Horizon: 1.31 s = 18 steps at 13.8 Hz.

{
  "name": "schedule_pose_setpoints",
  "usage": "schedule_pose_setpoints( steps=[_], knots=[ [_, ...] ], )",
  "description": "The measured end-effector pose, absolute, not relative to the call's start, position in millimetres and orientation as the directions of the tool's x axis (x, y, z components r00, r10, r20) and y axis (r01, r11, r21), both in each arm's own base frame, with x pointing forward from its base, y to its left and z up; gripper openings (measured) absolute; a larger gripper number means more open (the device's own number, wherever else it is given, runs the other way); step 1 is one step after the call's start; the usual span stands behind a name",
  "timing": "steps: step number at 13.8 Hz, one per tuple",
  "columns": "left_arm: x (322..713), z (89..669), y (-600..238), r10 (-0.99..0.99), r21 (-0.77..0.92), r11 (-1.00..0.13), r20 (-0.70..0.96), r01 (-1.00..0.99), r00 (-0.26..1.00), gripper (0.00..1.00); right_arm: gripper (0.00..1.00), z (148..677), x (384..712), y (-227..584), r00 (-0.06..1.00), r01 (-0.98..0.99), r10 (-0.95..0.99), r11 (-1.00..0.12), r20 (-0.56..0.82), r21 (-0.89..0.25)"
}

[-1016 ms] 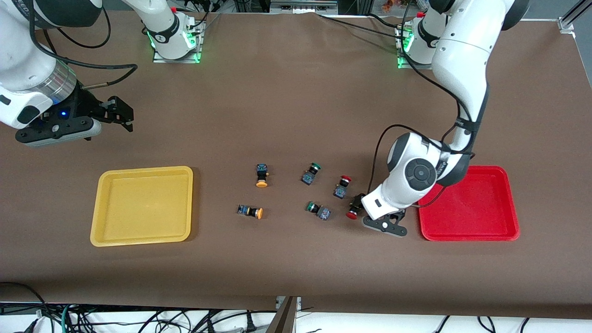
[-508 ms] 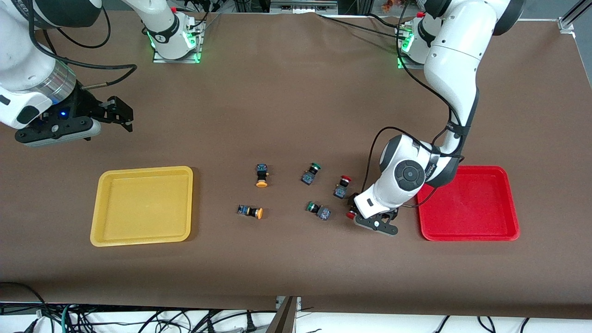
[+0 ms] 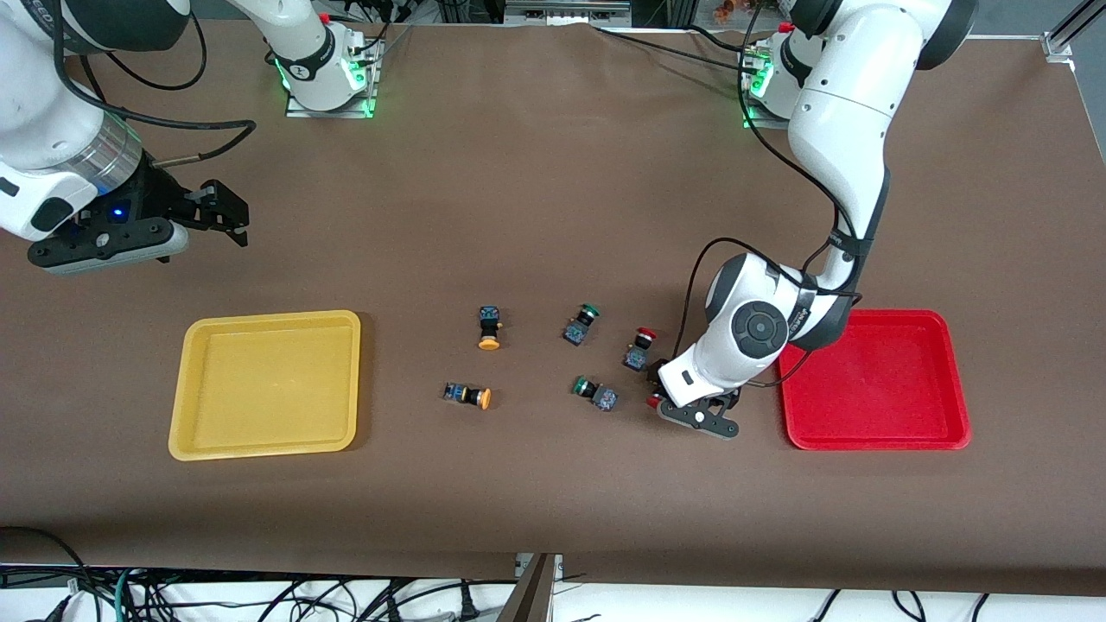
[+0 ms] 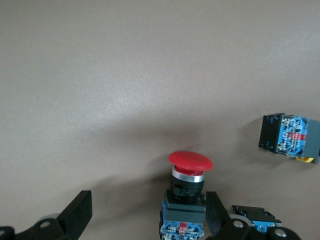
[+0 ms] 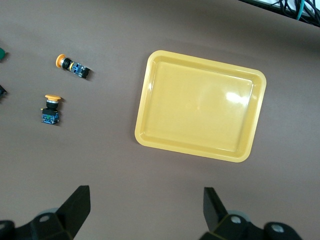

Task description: Place red and yellow buttons in trays

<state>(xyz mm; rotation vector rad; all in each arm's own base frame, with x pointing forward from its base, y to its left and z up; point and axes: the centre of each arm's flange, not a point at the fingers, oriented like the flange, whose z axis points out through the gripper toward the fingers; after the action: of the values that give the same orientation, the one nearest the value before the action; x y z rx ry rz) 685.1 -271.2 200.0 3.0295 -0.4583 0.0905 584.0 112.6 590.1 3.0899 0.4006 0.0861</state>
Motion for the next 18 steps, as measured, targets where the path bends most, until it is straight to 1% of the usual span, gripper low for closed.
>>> schedule_pose_setpoints(
  steps=[4,6,7,8,9,10,11,14,15,16,17,18],
  knots=[
    [683.9,193.7,-271.2,-0.294,0.066,-0.952,0.061,-0.297,0.954,1.0,1.0,576.8,587.1,123.6,0.964,0.265,0.265,-0.964,0.03,0.003],
    [683.8,193.6,-271.4,-0.294,0.066,-0.952,0.061,-0.298,0.954,0.99,1.0,547.4,597.0,130.8,0.961,0.275,0.275,-0.962,-0.016,-0.005],
    [683.7,193.5,-271.5,-0.294,0.066,-0.952,0.061,-0.298,0.954,0.96,1.0,527.5,603.2,137.8,0.958,0.284,0.284,-0.959,-0.042,-0.009],
    [683.7,193.4,-271.5,-0.294,0.066,-0.952,0.061,-0.298,0.954,0.84,1.0,506.9,609.8,147.2,0.953,0.296,0.296,-0.955,-0.058,-0.012],
    [683.6,193.9,-272.3,-0.295,0.067,-0.952,0.062,-0.299,0.954,0.77,1.0,486.1,616.3,160.5,0.948,0.313,0.313,-0.95,-0.063,-0.015],
    [683.5,194.0,-272.8,-0.295,0.067,-0.952,0.062,-0.299,0.953,0.77,1.0,465.5,621.9,178.1,0.94,0.336,0.336,-0.942,-0.058,-0.017],
    [683.4,193.9,-273.0,-0.296,0.067,-0.952,0.062,-0.3,0.953,0.8,1.0,444.3,625.5,199.1,0.93,0.363,0.363,-0.932,-0.052,-0.02],
    [682.9,193.1,-273.8,-0.297,0.067,-0.951,0.061,-0.301,0.953,0.8,1.0,369.6,627.7,261.7,0.898,0.437,0.438,-0.899,-0.05,-0.027],
    [682.3,192.4,-274.9,-0.298,0.067,-0.951,0.059,-0.301,0.953,0.85,1.0,345.9,630.9,274.4,0.89,0.454,0.455,-0.891,-0.029,-0.029],
    [681.7,192.0,-276.1,-0.299,0.067,-0.951,0.059,-0.303,0.952,0.85,1.0,321.2,635.7,284.4,0.875,0.484,0.484,-0.875,0.003,-0.029],
    [681.2,191.7,-277.0,-0.301,0.067,-0.95,0.058,-0.304,0.952,0.89,1.0,300.2,640.4,292.7,0.843,0.537,0.536,-0.843,0.043,-0.026],
    [680.9,191.4,-277.7,-0.301,0.067,-0.95,0.058,-0.305,0.952,0.96,1.0,283.8,645.8,297.9,0.798,0.601,0.598,-0.799,0.079,-0.017]
  ],
)
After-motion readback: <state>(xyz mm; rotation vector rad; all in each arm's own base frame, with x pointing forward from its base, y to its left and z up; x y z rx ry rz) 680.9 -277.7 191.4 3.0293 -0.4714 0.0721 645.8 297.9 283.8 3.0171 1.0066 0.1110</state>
